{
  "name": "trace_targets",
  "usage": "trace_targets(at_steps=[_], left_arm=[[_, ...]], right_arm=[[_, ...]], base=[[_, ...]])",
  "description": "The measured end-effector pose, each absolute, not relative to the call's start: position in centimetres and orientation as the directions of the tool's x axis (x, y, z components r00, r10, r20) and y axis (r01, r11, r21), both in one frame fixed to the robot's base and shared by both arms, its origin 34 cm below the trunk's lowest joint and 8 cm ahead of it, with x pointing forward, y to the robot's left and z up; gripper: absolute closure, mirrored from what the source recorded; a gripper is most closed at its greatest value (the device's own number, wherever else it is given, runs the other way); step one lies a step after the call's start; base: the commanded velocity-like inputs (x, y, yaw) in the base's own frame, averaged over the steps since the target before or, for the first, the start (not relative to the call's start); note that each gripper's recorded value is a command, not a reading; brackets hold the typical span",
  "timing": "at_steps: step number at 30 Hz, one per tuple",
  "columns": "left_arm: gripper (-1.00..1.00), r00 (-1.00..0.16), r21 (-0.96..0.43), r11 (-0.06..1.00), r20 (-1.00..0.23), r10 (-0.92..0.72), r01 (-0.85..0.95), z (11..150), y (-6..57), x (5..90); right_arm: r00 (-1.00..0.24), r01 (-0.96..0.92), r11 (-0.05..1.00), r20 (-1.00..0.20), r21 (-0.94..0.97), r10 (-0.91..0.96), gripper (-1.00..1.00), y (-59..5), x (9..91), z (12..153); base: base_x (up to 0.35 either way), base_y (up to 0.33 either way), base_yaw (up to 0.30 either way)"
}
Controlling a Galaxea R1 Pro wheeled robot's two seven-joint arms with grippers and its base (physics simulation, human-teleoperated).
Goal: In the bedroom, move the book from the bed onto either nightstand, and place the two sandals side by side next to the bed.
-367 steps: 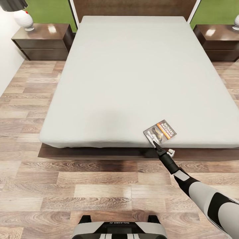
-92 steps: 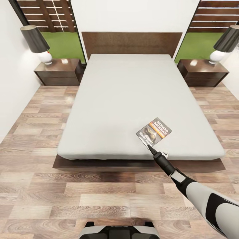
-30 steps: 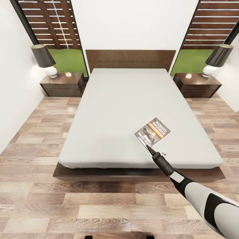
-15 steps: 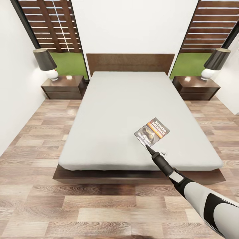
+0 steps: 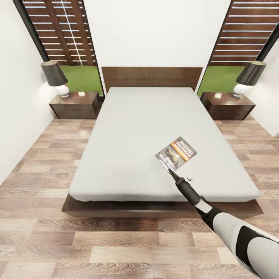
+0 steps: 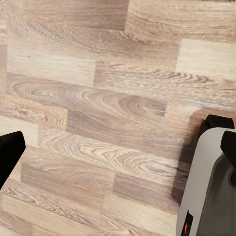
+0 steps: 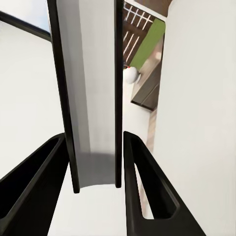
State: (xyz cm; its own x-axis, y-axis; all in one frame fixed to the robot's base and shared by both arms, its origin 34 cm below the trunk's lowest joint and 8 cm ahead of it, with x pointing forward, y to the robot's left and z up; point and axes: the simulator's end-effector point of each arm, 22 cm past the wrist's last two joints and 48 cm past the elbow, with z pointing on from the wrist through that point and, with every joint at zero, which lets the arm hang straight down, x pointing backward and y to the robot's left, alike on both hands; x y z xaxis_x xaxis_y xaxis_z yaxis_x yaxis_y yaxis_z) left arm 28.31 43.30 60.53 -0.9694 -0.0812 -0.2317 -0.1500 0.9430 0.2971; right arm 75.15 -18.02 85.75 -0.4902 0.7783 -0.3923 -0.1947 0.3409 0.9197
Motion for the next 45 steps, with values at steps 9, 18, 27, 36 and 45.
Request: trace_targets(at_steps=[9,18,27,36,45], left_arm=[[-1.0,-0.966,0.295,0.943,-0.246,-0.081,-0.154,60.8,43.3,28.9],[-1.0,-0.962,0.293,0.942,-0.261,-0.084,-0.162,61.1,43.4,29.5],[-1.0,-0.958,0.291,0.942,-0.275,-0.085,-0.167,61.3,43.4,30.0],[-1.0,-0.954,0.288,0.943,-0.289,-0.083,-0.169,61.6,43.3,30.6],[-1.0,-0.95,0.286,0.943,-0.302,-0.083,-0.173,61.9,43.3,31.2]], right_arm=[[-0.483,-0.209,0.341,-0.4,0.916,0.779,1.0,-17.8,75.4,86.7],[-0.479,-0.223,0.339,-0.406,0.914,0.779,1.0,-17.6,75.6,87.7],[-0.473,-0.236,0.336,-0.41,0.912,0.78,1.0,-17.4,75.7,88.6],[-0.467,-0.25,0.336,-0.417,0.908,0.78,1.0,-17.4,75.9,89.5],[-0.461,-0.263,0.337,-0.425,0.904,0.779,1.0,-17.4,76.0,90.5]], base=[[0.0,0.0,0.0],[0.0,0.0,0.0],[0.0,0.0,0.0],[0.0,0.0,0.0],[0.0,0.0,0.0]])
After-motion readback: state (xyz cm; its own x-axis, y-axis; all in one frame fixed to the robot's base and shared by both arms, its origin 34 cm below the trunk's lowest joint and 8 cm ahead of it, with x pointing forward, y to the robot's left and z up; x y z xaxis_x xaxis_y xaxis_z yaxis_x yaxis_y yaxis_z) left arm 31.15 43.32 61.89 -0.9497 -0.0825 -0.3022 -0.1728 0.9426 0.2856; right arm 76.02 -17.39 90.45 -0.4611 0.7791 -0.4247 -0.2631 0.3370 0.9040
